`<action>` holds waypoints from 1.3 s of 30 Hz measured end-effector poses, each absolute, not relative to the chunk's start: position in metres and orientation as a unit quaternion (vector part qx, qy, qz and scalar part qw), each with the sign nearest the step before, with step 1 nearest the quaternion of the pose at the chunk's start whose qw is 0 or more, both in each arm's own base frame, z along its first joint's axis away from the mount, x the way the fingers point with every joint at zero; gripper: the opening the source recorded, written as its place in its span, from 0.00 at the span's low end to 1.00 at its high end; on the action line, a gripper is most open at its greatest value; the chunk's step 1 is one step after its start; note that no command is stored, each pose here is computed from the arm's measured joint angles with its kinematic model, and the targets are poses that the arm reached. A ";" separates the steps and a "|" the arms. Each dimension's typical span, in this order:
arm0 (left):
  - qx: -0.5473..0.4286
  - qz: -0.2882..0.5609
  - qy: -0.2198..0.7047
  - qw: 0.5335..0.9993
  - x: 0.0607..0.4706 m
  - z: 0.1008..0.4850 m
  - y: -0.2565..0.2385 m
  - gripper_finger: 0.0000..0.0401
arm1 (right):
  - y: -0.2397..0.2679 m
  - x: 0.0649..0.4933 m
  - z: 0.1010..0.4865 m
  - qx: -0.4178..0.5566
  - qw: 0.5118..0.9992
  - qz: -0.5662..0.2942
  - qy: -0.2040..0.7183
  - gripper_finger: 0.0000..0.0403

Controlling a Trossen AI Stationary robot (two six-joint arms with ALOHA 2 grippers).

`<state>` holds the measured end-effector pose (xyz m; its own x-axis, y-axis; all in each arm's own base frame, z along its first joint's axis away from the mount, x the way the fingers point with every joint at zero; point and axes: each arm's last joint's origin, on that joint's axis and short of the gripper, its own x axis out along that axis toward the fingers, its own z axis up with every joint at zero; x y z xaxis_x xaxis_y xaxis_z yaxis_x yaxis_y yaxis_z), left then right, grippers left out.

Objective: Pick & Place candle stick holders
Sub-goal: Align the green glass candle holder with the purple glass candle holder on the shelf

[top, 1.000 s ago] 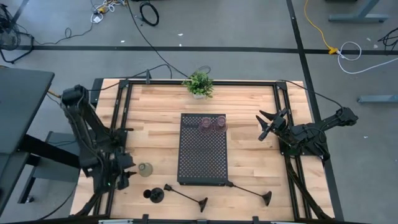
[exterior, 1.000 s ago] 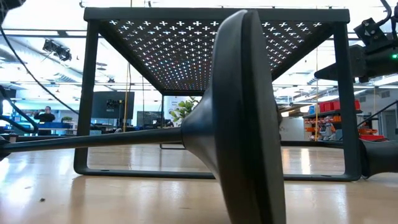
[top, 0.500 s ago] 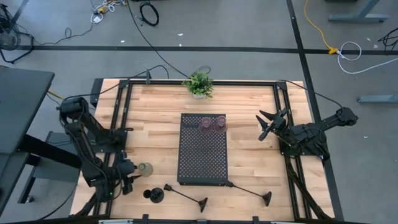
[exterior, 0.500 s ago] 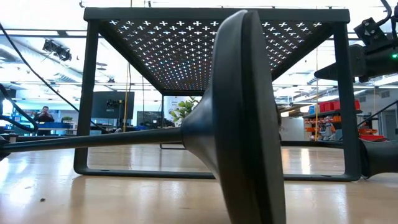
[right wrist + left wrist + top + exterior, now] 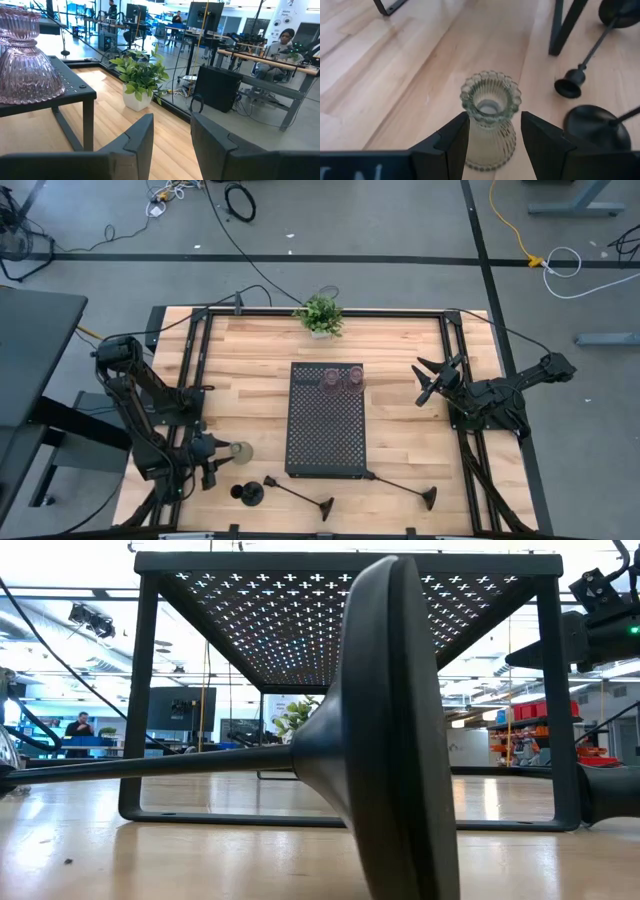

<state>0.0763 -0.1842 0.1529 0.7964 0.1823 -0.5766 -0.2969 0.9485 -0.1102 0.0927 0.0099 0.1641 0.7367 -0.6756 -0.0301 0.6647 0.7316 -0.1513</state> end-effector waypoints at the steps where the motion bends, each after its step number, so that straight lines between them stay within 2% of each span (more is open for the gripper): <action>1: -0.096 0.129 0.293 0.942 0.078 0.153 -0.184 0.45 | 0.010 0.093 0.164 -0.065 0.930 -0.360 0.042 0.32; 17: -0.084 0.139 0.272 0.949 0.090 0.154 -0.183 0.45 | 0.010 0.093 0.164 -0.065 0.930 -0.360 0.042 0.32; 26: -0.066 0.166 0.273 0.945 0.099 0.129 -0.190 0.45 | 0.010 0.093 0.164 -0.065 0.930 -0.360 0.042 0.32; 39: -0.070 0.181 0.225 0.955 0.107 0.125 -0.191 0.60 | 0.010 0.093 0.164 -0.065 0.930 -0.360 0.041 0.32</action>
